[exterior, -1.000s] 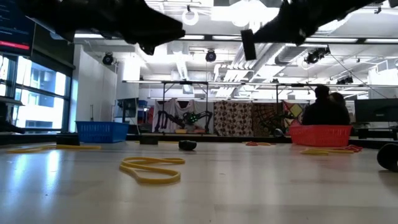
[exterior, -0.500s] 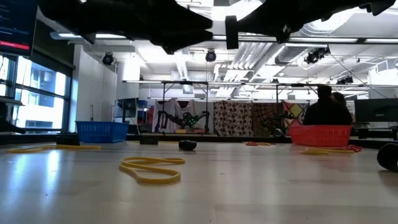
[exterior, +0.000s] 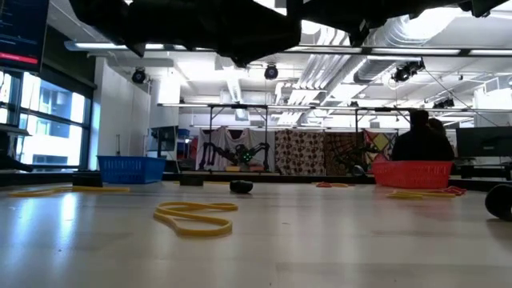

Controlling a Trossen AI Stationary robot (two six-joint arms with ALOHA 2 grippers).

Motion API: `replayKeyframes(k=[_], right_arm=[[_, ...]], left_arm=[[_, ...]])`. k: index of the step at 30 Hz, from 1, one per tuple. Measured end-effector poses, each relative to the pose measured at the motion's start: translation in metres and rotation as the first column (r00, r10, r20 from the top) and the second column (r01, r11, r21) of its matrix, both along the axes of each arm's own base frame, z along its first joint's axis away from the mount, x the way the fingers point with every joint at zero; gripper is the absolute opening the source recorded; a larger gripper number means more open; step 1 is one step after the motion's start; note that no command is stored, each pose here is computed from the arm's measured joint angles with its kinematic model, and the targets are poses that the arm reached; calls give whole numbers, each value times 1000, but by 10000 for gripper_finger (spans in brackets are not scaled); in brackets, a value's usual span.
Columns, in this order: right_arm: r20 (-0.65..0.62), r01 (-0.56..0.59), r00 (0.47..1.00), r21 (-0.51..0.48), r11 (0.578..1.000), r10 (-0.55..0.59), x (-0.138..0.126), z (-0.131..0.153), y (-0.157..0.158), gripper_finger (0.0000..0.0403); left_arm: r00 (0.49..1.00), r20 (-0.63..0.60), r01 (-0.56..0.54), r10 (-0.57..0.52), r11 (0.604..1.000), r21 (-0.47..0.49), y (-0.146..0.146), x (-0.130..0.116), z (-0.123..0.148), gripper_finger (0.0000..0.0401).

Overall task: Sort rubber bands into baskets
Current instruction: Put the black rubber band into the blue bin

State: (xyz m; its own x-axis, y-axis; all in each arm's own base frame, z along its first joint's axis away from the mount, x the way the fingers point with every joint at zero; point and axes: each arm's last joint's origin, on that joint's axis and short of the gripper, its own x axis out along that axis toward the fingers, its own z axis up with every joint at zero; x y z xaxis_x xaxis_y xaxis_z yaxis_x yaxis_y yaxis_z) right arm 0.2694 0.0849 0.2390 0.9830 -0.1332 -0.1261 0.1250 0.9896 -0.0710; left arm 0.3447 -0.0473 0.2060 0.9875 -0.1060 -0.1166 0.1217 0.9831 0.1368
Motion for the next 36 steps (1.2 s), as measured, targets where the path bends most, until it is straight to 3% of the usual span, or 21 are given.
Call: replayKeyframes(k=[5,12,14,24,36], right_arm=[[1,0,1000,5,1000,0,0,0,0,0],[0,-3,1000,5,1000,3,0,0,0,0],[0,-3,1000,5,1000,3,0,0,0,0],[3,34,999,0,999,-34,0,0,-1,11],[17,163,987,-22,986,-162,-2,3,-3,141]], left_arm=[[1000,9,-1,1,1000,0,0,0,3,151],[1000,16,3,-3,999,48,-1,0,3,27],[1000,21,2,-3,998,57,-1,0,3,8],[1000,18,3,-4,998,70,0,0,3,2],[999,-15,-39,41,993,111,2,-5,8,1]])
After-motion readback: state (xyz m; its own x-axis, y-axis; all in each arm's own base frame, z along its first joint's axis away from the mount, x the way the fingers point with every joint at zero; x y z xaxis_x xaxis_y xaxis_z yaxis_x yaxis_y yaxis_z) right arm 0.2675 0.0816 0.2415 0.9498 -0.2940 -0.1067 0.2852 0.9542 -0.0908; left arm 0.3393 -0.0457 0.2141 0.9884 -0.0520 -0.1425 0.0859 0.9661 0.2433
